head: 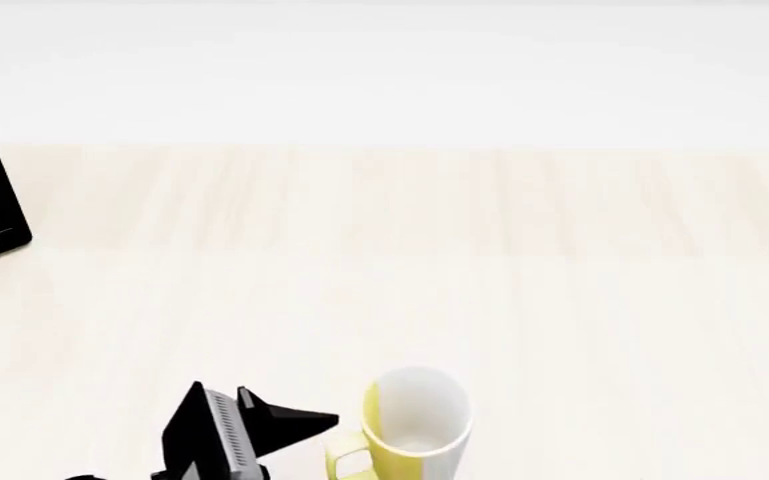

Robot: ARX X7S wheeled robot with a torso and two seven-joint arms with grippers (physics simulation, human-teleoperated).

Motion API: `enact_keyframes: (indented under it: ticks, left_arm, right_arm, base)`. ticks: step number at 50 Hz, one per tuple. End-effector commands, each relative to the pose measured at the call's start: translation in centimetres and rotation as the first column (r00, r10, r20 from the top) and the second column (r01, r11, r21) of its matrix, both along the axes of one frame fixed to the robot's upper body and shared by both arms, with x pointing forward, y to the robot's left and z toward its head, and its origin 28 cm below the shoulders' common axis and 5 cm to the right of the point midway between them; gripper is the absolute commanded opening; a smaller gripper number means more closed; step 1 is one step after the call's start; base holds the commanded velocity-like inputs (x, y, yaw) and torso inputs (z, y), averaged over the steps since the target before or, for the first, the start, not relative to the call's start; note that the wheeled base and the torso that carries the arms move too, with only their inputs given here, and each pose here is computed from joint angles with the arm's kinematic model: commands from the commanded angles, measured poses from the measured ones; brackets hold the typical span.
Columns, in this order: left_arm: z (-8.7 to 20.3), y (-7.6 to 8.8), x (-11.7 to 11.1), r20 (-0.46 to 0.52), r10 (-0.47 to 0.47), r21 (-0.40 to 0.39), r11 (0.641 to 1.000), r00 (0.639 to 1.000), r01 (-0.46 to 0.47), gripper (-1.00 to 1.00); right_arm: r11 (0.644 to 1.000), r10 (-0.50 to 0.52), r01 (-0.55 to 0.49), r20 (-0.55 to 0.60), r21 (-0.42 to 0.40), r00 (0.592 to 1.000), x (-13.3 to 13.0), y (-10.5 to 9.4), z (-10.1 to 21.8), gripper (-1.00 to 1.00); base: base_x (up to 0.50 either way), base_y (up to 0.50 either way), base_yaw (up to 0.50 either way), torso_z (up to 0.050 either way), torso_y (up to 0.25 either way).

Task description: Put the yellow and white mug to the front of the white mug.

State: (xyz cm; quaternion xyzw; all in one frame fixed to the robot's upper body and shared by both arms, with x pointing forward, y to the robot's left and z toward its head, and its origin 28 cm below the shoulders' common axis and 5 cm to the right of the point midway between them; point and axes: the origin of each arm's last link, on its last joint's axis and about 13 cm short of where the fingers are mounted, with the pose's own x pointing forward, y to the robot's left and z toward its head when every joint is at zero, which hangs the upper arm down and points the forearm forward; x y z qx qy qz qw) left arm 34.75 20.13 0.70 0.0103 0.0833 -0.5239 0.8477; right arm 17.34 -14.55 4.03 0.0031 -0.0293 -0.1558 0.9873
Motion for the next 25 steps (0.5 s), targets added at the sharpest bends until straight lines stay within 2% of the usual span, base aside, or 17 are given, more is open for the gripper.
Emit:
enact_keyframes:
  ticks: [1, 7, 10, 13, 15, 18, 25]
  left_arm:
    - [0.0, 0.1, 0.0, 0.004, 0.003, -0.019, 1.000, 1.000, -0.003, 1.00]
    - [0.2, 0.1, 0.2, -0.001, -0.005, -0.062, 0.998, 1.000, 0.005, 1.00]
    - [0.5, 0.2, 0.4, 0.001, -0.002, -0.126, 0.992, 1.000, 0.002, 1.00]
    - [0.5, 0.3, 0.4, -0.003, -0.020, -0.156, 0.988, 1.000, 0.019, 1.00]
    - [0.8, 0.4, 0.6, -0.004, -0.047, -0.224, 0.974, 0.999, 0.045, 1.00]
    - [0.9, 0.5, 0.7, 0.001, -0.046, -0.228, 0.972, 0.999, 0.046, 1.00]
    - [1.4, 0.7, 0.9, -0.009, -0.047, -0.315, 0.948, 0.999, 0.042, 1.00]
  right_arm:
    - [1.000, 0.002, -0.002, -0.001, 0.000, 1.000, 0.0, 0.0, 0.0, 1.00]
    - [1.000, 0.002, -0.002, 0.000, 0.000, 1.000, 0.0, 0.0, 0.0, 1.00]
    - [1.000, 0.001, -0.001, 0.000, -0.001, 1.000, 0.0, 0.0, 0.0, 1.00]
    - [1.000, 0.001, -0.001, 0.000, -0.001, 1.000, 0.0, 0.0, 0.0, 1.00]
    - [1.000, 0.003, -0.003, -0.001, -0.002, 1.000, 0.0, 0.1, -0.1, 1.00]
    - [1.000, 0.003, -0.003, -0.001, -0.002, 1.000, 0.1, 0.1, -0.1, 1.00]
    - [1.000, 0.002, -0.002, -0.002, -0.001, 1.000, 0.0, 0.1, 0.0, 1.00]
  base:
    - [0.00, 0.00, 0.00, 0.000, 0.000]
    - [0.00, 0.00, 0.00, 0.000, 0.000]
    - [0.00, 0.00, 0.00, 0.000, 0.000]
    - [0.00, 0.00, 0.00, 0.000, 0.000]
    - [0.00, 0.00, 0.00, 0.000, 0.000]
    - [0.00, 0.00, 0.00, 0.000, 0.000]
    - [0.00, 0.00, 0.00, 0.000, 0.000]
